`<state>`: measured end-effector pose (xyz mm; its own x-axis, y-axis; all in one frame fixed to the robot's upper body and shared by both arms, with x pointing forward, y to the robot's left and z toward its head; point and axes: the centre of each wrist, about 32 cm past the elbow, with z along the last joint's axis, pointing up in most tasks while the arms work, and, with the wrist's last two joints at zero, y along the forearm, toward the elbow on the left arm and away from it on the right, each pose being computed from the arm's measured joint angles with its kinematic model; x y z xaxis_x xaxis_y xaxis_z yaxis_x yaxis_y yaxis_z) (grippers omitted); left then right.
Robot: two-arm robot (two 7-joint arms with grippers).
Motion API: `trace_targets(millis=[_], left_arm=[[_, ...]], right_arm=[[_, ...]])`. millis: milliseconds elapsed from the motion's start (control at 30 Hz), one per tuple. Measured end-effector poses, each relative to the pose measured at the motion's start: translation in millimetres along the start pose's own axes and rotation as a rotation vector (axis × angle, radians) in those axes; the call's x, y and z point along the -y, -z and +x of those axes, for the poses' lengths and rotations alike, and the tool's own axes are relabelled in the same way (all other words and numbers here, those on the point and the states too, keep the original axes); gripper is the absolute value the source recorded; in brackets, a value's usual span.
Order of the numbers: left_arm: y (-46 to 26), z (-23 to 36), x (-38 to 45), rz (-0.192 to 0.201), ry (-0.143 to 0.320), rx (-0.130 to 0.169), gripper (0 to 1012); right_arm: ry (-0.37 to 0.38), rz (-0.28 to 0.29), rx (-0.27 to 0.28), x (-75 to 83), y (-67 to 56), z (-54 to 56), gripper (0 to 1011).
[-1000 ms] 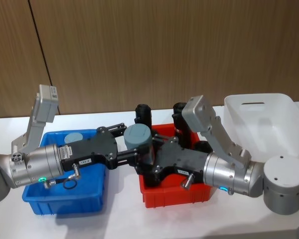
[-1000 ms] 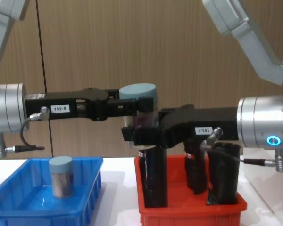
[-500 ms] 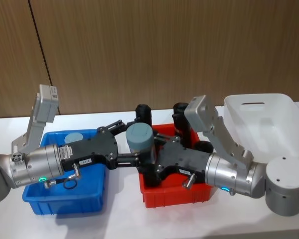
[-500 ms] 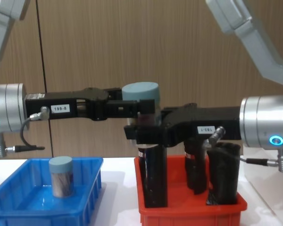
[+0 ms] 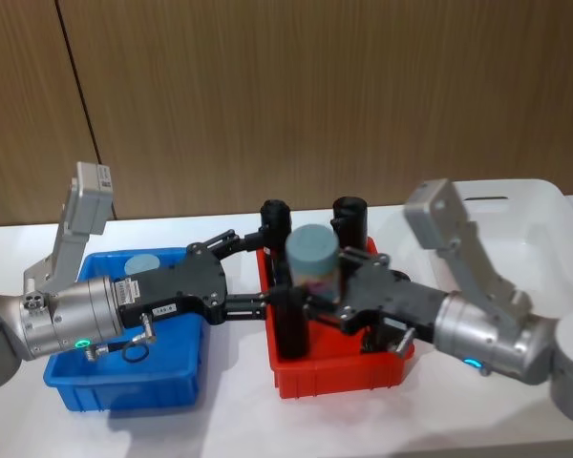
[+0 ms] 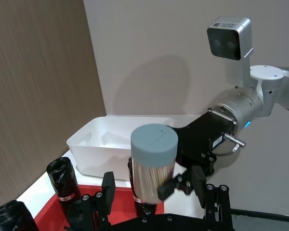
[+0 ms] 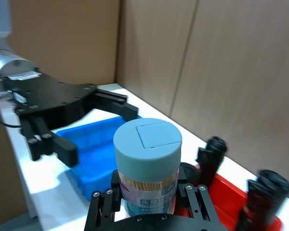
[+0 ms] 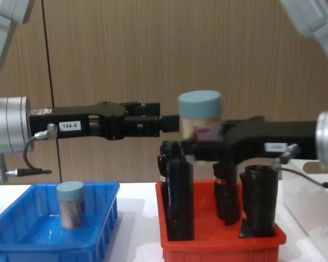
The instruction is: Pick the cotton swabs from the blue box and place them into the white box.
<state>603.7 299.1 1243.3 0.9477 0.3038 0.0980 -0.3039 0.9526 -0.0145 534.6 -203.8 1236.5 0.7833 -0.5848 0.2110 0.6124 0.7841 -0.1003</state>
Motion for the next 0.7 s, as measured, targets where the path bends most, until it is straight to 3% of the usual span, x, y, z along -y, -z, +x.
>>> trace_targets(millis=[700], left_arm=[[0.0, 0.0, 0.0, 0.0, 0.0, 0.0, 1004]], right_arm=[[0.276, -0.016, -0.006, 70.7, 10.7, 28.8, 639]])
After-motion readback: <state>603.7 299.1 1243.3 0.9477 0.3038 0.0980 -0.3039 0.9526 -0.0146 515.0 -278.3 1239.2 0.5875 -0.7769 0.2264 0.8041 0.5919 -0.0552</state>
